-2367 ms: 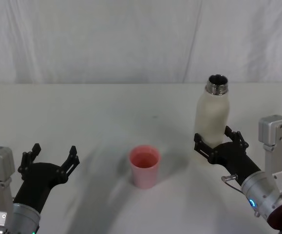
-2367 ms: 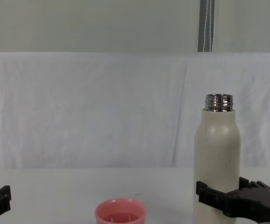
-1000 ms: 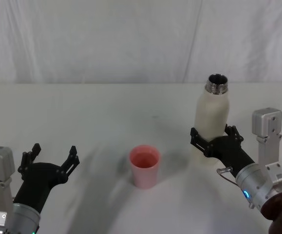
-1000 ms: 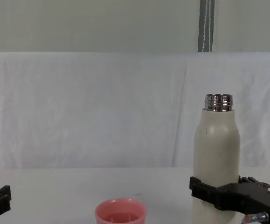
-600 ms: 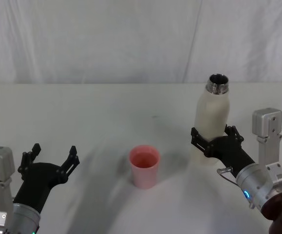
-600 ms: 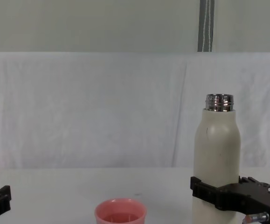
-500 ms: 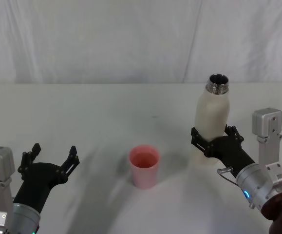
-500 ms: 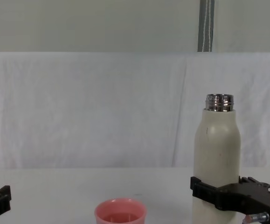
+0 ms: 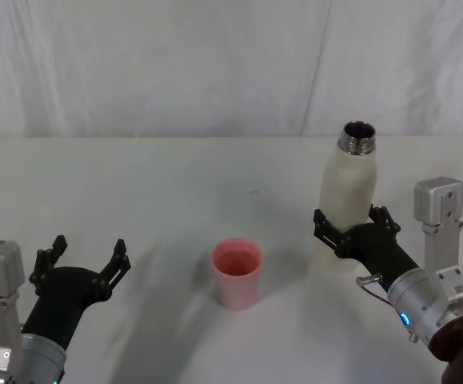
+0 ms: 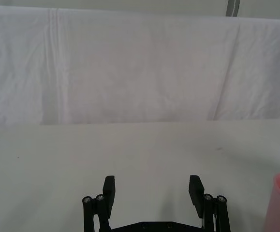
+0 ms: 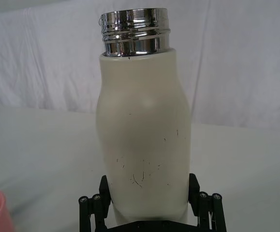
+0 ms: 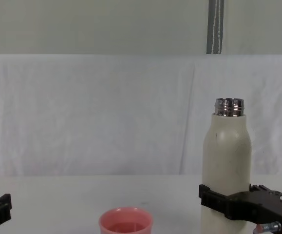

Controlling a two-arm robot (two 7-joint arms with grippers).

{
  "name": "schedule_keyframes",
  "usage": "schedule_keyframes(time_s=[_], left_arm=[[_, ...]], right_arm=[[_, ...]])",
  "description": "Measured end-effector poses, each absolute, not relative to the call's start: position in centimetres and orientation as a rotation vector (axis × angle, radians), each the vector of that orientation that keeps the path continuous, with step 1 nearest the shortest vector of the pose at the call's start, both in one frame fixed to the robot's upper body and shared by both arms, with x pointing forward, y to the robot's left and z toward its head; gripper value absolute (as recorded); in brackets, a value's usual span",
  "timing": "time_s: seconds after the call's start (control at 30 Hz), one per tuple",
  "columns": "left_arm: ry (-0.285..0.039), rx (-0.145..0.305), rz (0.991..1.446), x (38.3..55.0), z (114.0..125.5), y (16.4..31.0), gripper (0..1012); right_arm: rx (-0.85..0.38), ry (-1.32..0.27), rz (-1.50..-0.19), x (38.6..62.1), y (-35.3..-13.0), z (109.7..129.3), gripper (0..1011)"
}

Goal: Grasp the thermos with one hand and pour water into the cup lid.

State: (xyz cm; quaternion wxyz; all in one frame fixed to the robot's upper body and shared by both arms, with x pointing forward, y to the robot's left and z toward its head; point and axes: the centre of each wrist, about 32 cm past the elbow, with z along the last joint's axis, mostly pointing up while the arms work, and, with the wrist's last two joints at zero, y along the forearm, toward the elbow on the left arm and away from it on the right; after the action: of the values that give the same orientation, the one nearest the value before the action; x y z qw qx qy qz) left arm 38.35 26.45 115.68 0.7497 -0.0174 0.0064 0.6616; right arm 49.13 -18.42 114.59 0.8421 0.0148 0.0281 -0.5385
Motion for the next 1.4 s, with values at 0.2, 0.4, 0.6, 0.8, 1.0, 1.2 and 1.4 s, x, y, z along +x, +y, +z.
schedule_keyframes(time_s=[0.2, 0.4, 0.6, 0.8, 1.0, 1.2, 1.4], left_arm=[[0.014, -0.038, 1.446, 38.3, 115.7, 26.5, 1001], [0.014, -0.038, 1.446, 38.4, 115.7, 26.5, 1001], [0.014, -0.038, 1.446, 38.4, 115.7, 26.5, 1001], [0.014, -0.038, 1.446, 38.4, 115.7, 26.5, 1001], [0.014, -0.038, 1.446, 38.4, 115.7, 26.5, 1001], [0.014, -0.038, 1.446, 38.4, 115.7, 26.5, 1001], [0.014, -0.038, 1.446, 38.4, 115.7, 26.5, 1001]], right_arm=[[0.031, 0.059, -1.137, 49.1, -18.4, 114.6, 959], [0.035, 0.055, -1.135, 49.1, -18.4, 114.8, 959], [0.028, 0.031, -1.134, 49.1, -18.7, 115.3, 959], [0.004, -0.013, -1.138, 49.1, -19.0, 116.1, 959], [-0.034, -0.075, -1.139, 49.0, -19.5, 117.2, 959], [-0.049, -0.107, -1.143, 49.0, -19.9, 117.9, 959], [-0.09, -0.166, -1.144, 49.0, -20.0, 118.5, 959]])
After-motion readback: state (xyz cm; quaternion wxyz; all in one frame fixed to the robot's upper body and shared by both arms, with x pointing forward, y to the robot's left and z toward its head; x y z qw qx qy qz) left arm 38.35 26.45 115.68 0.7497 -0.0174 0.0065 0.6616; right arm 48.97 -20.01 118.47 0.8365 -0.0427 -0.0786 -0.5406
